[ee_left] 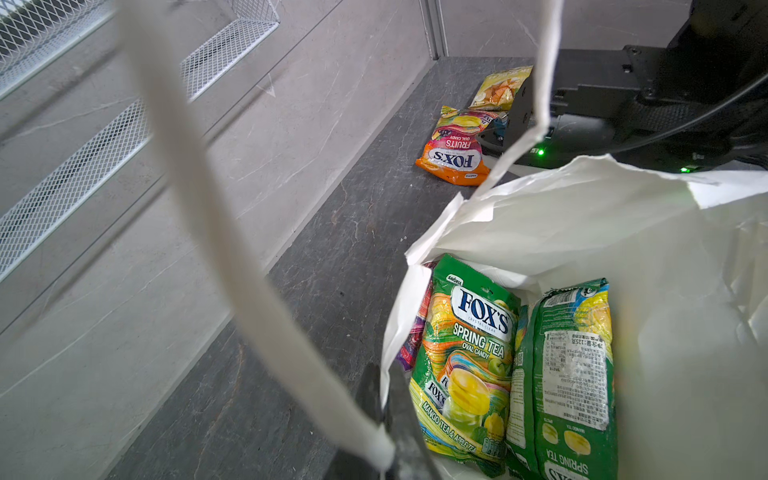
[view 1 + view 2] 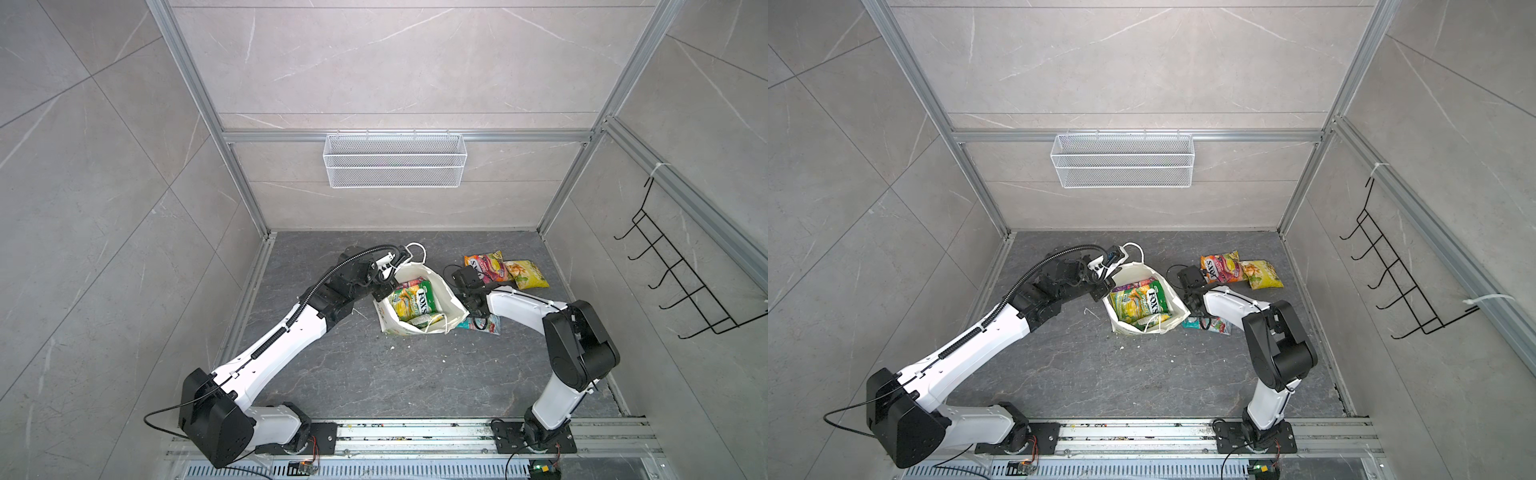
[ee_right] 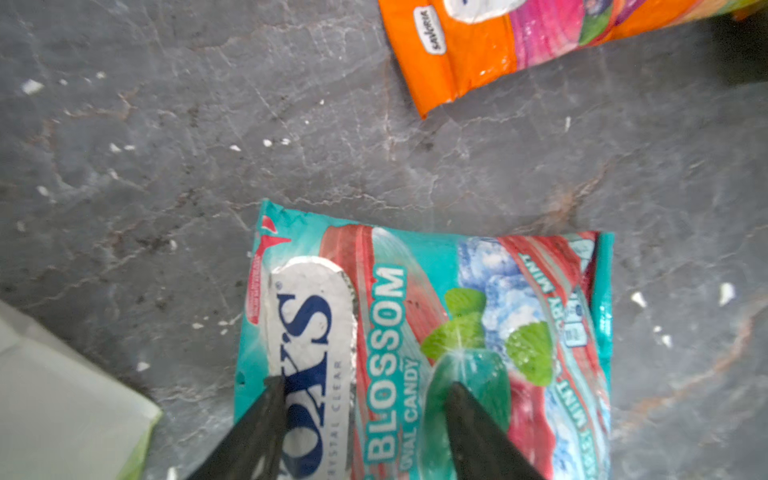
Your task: Take the snacks out of the paper bag
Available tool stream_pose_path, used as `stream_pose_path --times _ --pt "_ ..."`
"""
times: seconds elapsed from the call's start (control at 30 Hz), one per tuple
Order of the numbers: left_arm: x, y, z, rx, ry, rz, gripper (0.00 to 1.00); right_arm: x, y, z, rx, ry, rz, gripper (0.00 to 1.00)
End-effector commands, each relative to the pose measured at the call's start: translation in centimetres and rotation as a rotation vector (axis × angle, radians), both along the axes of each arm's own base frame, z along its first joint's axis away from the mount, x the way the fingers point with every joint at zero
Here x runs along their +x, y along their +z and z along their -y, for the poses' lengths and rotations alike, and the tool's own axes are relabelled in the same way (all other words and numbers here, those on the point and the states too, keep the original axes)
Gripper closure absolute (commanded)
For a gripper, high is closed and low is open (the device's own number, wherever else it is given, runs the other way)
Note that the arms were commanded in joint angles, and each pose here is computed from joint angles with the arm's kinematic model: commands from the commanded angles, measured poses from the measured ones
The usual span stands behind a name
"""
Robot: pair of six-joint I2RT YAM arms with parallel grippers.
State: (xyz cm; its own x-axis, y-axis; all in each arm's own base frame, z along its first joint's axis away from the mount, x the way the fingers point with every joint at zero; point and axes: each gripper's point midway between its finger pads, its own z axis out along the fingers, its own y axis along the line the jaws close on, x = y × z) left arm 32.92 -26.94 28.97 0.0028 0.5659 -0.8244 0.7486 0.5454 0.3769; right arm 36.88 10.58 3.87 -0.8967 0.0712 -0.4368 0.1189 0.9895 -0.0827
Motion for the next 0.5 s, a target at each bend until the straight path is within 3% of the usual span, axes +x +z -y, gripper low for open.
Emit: stream_pose_path --times 0.0,0.1,0.27,0.47 --pt "0.0 3.2 0.0 -0.048 -0.004 0.08 1.0 -1.3 -1.0 2.3 -0.015 -0.014 -0.079 0.44" --pt "0.0 3.1 0.1 -0.047 -0.006 0.08 1.0 -1.5 -0.8 3.1 -0.006 -0.016 -0.103 0.47" --pt "-0.1 3.1 0.0 -0.044 -0.009 0.082 1.0 -2.0 -0.1 6.2 -0.127 -0.016 -0.154 0.5" --pt "-0.3 3.3 -0.2 -0.039 -0.011 0.094 1.0 -2.9 -0.1 10.7 -0.27 -0.077 -0.21 0.48"
